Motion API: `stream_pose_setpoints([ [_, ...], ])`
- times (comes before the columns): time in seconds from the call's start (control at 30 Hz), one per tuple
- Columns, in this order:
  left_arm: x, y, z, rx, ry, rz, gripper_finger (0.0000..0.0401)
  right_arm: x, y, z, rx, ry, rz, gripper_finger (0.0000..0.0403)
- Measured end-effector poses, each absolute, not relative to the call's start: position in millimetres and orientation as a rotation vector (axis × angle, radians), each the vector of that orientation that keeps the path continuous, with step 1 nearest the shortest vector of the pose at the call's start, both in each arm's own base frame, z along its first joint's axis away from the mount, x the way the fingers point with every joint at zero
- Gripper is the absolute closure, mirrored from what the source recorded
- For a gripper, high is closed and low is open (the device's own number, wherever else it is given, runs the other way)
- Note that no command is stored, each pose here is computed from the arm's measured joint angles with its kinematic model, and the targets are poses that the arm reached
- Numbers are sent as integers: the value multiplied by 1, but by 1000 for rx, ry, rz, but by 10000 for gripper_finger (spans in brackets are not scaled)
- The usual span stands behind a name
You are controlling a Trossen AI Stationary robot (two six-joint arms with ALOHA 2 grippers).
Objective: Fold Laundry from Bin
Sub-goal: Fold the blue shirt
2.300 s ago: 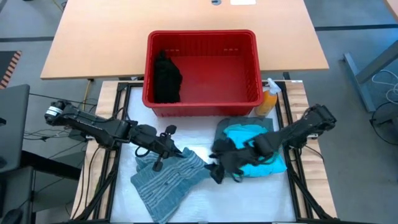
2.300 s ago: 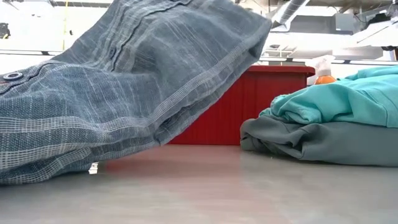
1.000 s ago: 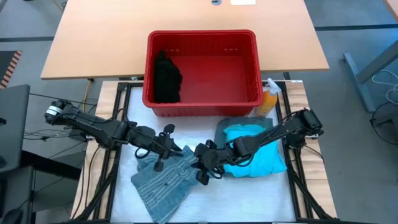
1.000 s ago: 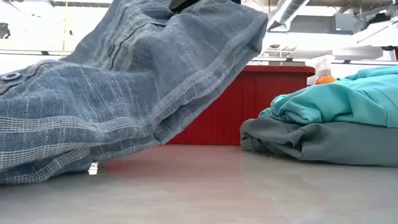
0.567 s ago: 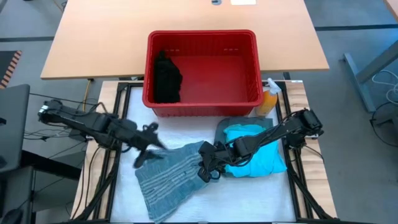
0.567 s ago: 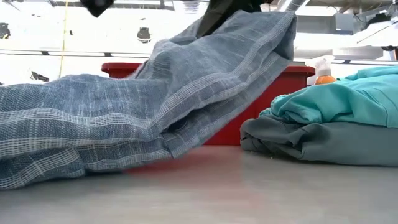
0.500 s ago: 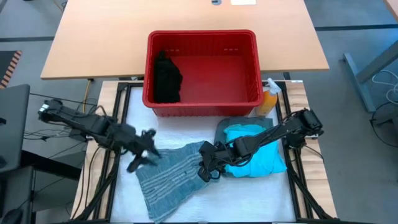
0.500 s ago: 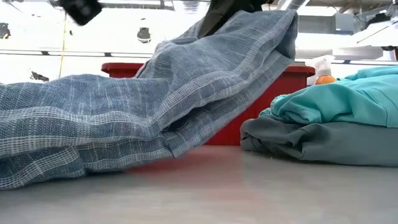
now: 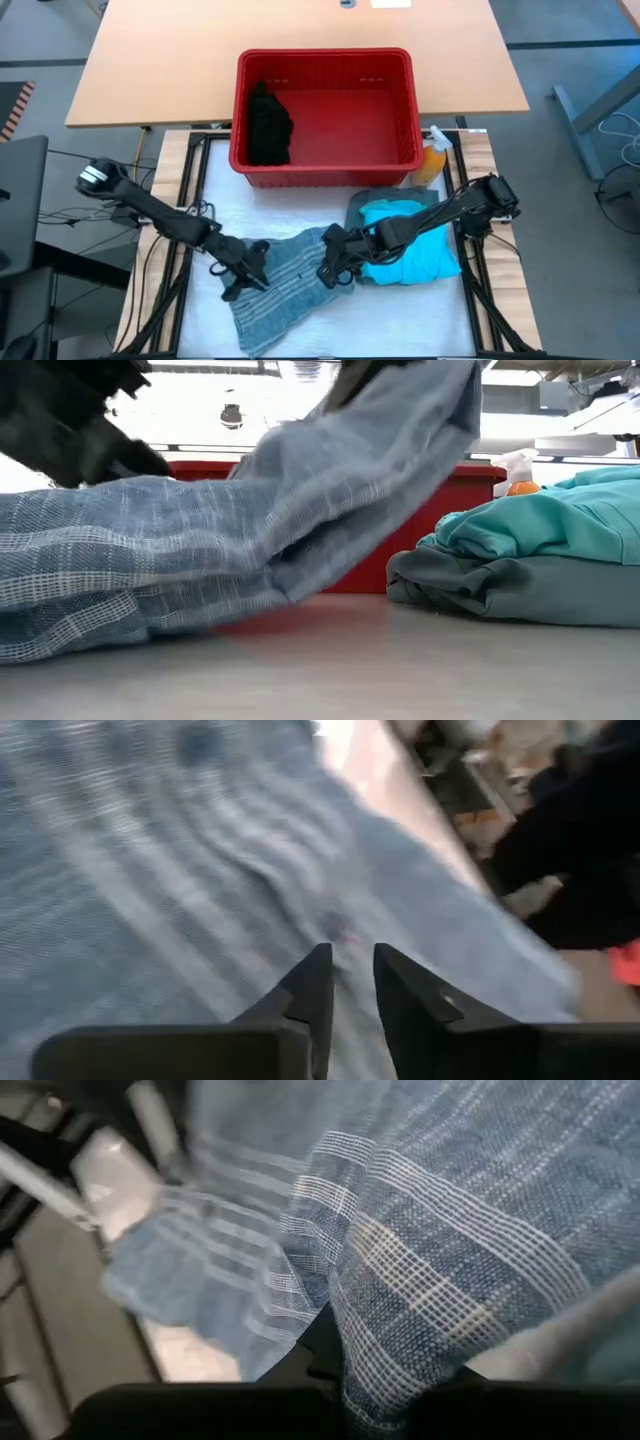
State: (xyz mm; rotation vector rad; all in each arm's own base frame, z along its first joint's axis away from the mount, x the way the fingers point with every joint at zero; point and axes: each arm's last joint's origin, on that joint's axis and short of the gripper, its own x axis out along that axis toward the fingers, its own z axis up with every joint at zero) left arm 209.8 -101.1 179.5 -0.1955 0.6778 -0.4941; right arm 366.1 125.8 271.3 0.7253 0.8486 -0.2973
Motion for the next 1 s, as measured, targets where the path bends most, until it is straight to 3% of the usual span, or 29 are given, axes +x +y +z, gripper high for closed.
stream_pose_setpoints([
  [0.3, 266, -83, 146, -143, 742, -348, 394, 359, 136, 319, 750, 900, -251, 355],
  [0.5, 315, -73, 151, -153, 610, -304, 398, 345, 152, 346, 793, 929, -255, 355],
  [0.77, 374, -58, 162, -168, 547, -309, 397, 343, 164, 335, 866, 937, -374, 355],
  [1.0, 359, -25, 169, -98, 805, -344, 400, 360, 158, 308, 905, 1017, -468, 355],
])
